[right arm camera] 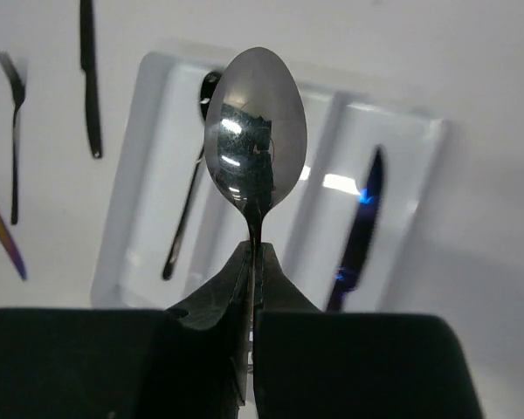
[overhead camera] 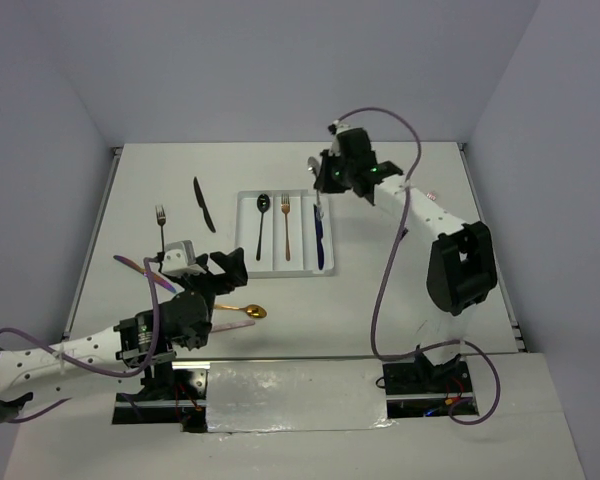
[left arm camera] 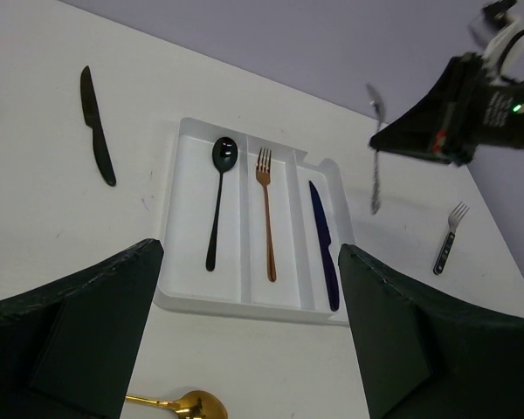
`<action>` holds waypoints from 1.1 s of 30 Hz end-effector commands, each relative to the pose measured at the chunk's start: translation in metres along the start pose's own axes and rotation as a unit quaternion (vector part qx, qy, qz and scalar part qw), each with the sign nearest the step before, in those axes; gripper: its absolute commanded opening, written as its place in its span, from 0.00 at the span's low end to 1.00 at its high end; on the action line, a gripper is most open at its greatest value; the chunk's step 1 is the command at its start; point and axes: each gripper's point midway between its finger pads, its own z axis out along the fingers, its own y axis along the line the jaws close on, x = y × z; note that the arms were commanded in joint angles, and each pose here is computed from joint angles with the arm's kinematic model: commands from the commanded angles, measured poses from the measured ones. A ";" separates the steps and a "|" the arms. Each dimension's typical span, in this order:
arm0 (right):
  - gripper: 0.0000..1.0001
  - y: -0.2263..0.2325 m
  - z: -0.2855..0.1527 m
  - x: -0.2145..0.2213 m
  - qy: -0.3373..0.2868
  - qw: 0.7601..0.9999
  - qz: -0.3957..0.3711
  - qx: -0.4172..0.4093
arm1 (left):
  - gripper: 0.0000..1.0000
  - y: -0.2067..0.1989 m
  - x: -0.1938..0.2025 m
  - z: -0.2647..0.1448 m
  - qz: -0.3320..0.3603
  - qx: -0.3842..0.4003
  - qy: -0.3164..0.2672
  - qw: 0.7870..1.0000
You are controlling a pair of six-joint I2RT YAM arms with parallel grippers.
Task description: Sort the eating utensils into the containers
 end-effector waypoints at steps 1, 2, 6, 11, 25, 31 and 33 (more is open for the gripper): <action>0.00 0.061 0.014 0.003 -0.060 0.995 0.071 -0.040 | 0.95 0.008 -0.014 0.000 -0.028 -0.021 -0.024 0.999; 0.00 0.070 0.019 0.010 -0.057 0.994 0.077 -0.052 | 0.95 0.010 -0.013 -0.001 -0.027 -0.020 -0.024 0.999; 0.00 0.114 0.043 0.038 -0.043 0.987 0.116 -0.100 | 0.95 0.009 -0.014 -0.001 -0.030 -0.017 -0.025 0.999; 0.00 0.141 0.076 0.063 -0.028 0.988 0.129 -0.080 | 0.95 0.007 -0.013 0.000 -0.024 -0.019 -0.022 0.999; 0.02 0.139 0.129 0.075 -0.022 0.990 0.130 -0.054 | 0.95 0.004 -0.011 -0.001 -0.028 -0.008 -0.017 0.999; 0.24 0.136 0.131 0.080 -0.008 0.992 0.116 -0.043 | 0.95 0.003 -0.010 0.000 -0.024 -0.009 -0.016 1.000; 0.29 0.134 0.130 0.085 0.005 0.993 0.112 -0.039 | 0.95 0.003 -0.009 0.000 -0.023 -0.010 -0.016 1.000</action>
